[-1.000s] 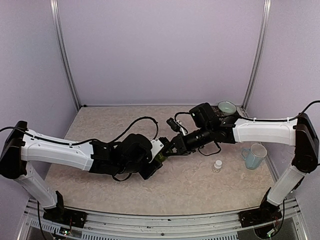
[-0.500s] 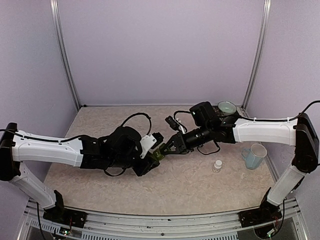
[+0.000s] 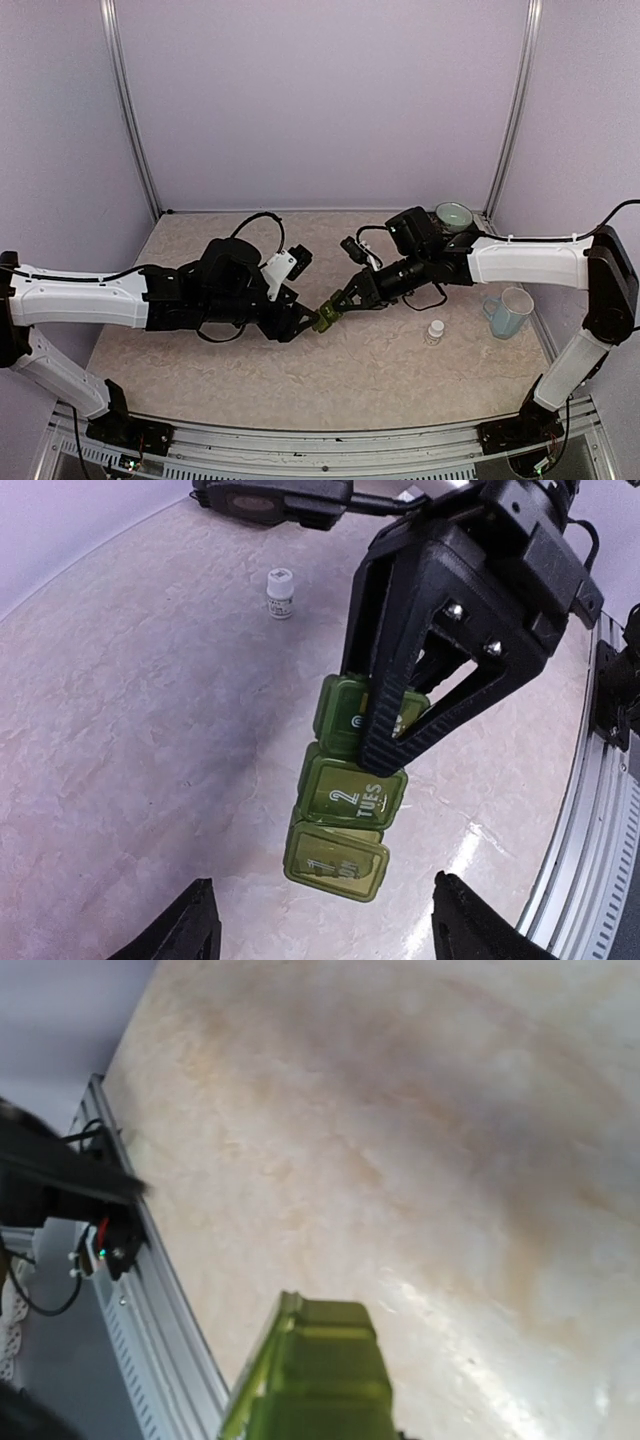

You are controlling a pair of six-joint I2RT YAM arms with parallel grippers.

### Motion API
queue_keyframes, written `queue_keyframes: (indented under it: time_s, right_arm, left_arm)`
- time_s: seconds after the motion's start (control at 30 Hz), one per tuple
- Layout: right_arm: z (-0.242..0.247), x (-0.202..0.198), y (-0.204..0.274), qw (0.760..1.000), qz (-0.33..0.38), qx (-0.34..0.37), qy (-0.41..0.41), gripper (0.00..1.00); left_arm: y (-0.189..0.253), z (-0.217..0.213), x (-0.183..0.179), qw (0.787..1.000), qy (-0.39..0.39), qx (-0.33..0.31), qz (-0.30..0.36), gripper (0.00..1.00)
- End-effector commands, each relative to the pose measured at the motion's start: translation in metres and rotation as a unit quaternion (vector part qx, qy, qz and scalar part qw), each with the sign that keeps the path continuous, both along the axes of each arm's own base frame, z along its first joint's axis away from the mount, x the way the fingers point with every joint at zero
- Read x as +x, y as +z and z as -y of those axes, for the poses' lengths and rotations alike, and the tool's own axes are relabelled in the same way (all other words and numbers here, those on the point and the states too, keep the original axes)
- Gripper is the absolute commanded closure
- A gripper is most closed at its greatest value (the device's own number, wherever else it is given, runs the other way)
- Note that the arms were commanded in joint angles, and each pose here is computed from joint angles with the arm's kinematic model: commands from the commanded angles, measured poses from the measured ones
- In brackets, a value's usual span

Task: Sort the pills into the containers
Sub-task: Open the lid of the pill container.

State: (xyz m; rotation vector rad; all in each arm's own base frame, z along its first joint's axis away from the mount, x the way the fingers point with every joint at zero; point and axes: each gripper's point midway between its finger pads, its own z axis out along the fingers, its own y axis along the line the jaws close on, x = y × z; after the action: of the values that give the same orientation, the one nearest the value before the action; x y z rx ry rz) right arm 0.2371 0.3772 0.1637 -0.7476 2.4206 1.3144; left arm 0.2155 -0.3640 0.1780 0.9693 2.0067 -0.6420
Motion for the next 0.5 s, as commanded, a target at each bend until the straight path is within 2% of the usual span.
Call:
queue_keyframes:
  time_s: [0.0,0.13,0.23,0.47]
  right_arm:
    - [0.005,0.001,-0.007,1.000,-0.007,-0.008,-0.002,0.96]
    - [0.004,-0.002,-0.003,1.000,-0.010,0.002,0.005,0.96]
    - [0.004,-0.002,-0.002,1.000,-0.011,0.004,0.006,0.96]
    - [0.001,-0.004,0.004,1.000,-0.015,0.016,0.012,0.96]
  left_arm:
    - [0.014,-0.002,0.006,0.999,0.015,-0.026,0.013,0.26]
    - [0.014,-0.004,0.007,0.999,0.019,-0.027,0.014,0.18]
    - [0.015,-0.002,0.004,0.999,0.007,-0.033,0.015,0.03]
    - [0.002,0.002,-0.001,1.000,0.000,-0.011,0.017,0.01]
